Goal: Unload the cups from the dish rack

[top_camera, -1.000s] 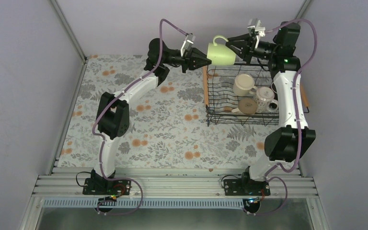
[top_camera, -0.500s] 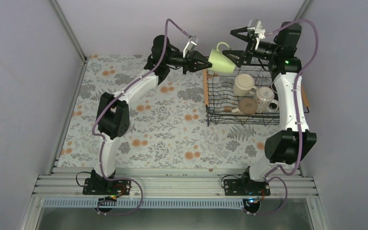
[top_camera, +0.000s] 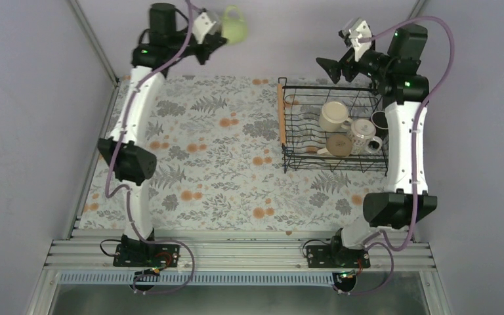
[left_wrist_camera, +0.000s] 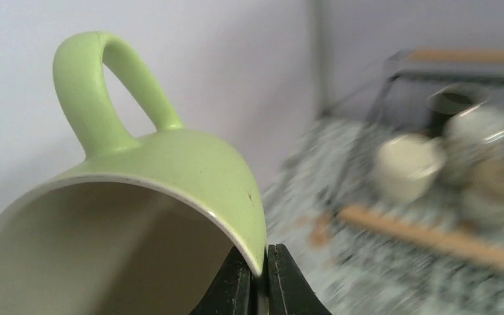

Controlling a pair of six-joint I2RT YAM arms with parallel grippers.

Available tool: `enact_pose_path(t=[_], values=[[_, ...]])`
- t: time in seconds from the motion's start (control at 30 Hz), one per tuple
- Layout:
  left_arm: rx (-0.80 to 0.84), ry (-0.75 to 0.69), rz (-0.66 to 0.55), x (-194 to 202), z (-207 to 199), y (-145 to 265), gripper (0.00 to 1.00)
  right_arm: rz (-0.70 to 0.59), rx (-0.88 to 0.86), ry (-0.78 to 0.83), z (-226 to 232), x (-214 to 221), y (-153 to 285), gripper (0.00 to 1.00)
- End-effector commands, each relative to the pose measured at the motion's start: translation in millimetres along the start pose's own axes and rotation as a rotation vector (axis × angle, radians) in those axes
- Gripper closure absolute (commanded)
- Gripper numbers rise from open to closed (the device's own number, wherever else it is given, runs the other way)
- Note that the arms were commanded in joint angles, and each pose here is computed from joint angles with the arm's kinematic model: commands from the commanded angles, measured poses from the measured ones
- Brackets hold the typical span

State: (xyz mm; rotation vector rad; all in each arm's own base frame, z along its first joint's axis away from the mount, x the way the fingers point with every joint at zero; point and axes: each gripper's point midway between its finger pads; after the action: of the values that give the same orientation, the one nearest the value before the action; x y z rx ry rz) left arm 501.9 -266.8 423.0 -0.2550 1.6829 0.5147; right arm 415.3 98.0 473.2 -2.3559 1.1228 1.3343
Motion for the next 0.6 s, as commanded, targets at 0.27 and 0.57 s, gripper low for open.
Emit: enact_pose_path(t=[0.27, 0.57], values=[[-0.707, -0.258, 0.739, 119.0, 130.1, 196.8, 0.98, 0.284, -0.051, -0.101, -11.4, 99.8, -30.5, 0.0], [-0.666, -0.011, 1.103, 244.2, 169.6, 298.7, 0.98, 0.304, -0.112, -0.082, 0.2, 107.0, -30.9, 0.0]])
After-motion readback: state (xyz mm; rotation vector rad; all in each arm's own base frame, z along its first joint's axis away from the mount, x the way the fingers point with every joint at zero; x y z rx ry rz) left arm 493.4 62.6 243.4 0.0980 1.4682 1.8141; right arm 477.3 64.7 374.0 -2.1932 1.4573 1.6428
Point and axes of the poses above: each gripper's point midway between its finger pads, its own y axis back along the fingers, its own z axis along the line the jaws close on, x = y × z, and after that the axes turned 14 degrees about y, right-handed
